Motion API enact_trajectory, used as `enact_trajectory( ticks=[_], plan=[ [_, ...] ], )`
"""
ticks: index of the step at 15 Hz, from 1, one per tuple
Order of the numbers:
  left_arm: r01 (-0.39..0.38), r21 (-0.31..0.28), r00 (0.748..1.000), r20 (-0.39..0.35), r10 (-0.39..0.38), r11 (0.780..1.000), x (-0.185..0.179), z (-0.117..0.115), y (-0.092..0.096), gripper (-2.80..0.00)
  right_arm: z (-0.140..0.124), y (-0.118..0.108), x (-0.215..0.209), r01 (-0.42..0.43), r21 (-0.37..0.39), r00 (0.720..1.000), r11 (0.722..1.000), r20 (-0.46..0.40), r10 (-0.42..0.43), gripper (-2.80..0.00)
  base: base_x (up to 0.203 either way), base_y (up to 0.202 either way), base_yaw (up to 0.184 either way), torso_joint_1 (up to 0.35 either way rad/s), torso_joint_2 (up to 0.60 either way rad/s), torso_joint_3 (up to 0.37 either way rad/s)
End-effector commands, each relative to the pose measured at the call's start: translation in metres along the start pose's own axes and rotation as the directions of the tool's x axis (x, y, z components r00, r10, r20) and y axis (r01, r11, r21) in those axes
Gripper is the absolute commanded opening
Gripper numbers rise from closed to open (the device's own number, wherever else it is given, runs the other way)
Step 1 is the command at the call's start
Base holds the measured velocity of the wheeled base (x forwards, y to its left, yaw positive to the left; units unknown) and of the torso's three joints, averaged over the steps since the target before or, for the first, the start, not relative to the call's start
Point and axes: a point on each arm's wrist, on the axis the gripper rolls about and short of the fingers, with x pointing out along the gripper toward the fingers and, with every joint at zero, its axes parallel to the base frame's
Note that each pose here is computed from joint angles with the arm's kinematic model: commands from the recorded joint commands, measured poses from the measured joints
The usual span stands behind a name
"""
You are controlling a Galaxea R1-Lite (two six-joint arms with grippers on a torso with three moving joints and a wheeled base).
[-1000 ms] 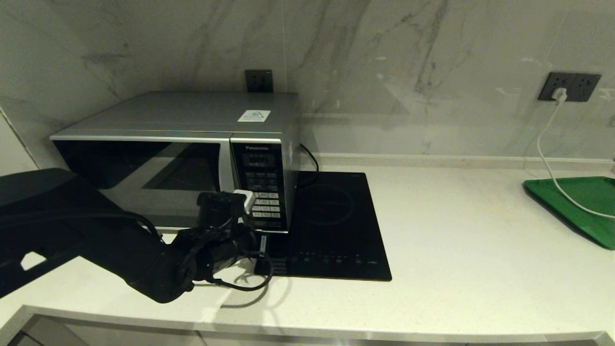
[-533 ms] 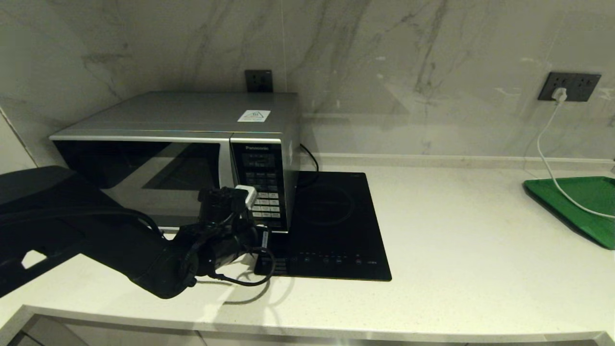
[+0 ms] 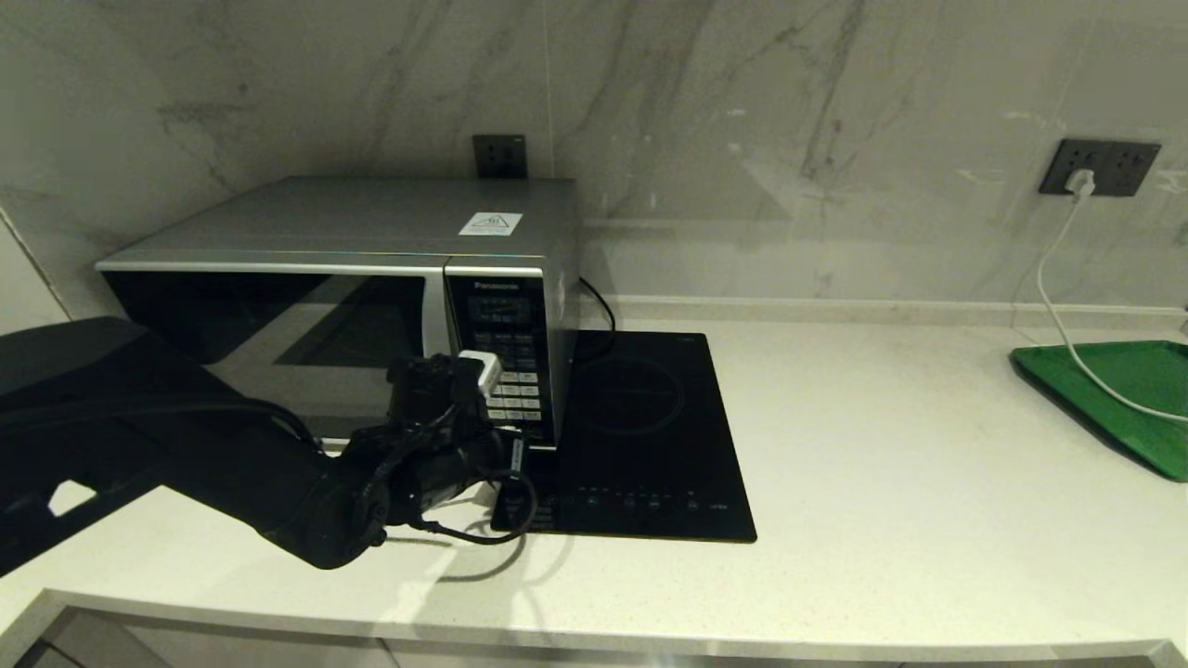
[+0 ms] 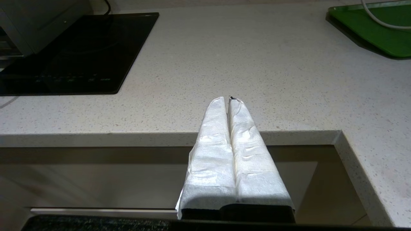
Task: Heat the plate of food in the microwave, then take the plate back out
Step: Open the microwave oven
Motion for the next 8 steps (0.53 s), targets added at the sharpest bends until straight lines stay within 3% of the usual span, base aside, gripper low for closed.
enact_trajectory(
  ticks=[1,8],
  plan=[
    [0.000,0.004,1.000,0.002,0.000,1.000,0.0017,-0.0002,-0.0003,-2.80,0.0000,0.0000,0.0000,-0.001,0.001,1.000,1.000,0.000,0.001,-2.80,0.000,0.000,0.000,0.000,0.00,0.000],
    [0.000,0.006,1.000,0.005,0.000,1.000,0.0012,0.0005,-0.0003,-2.80,0.0000,0.0000,0.0000,-0.001,0.001,1.000,1.000,0.000,0.001,-2.80,0.000,0.000,0.000,0.000,0.00,0.000]
  ],
)
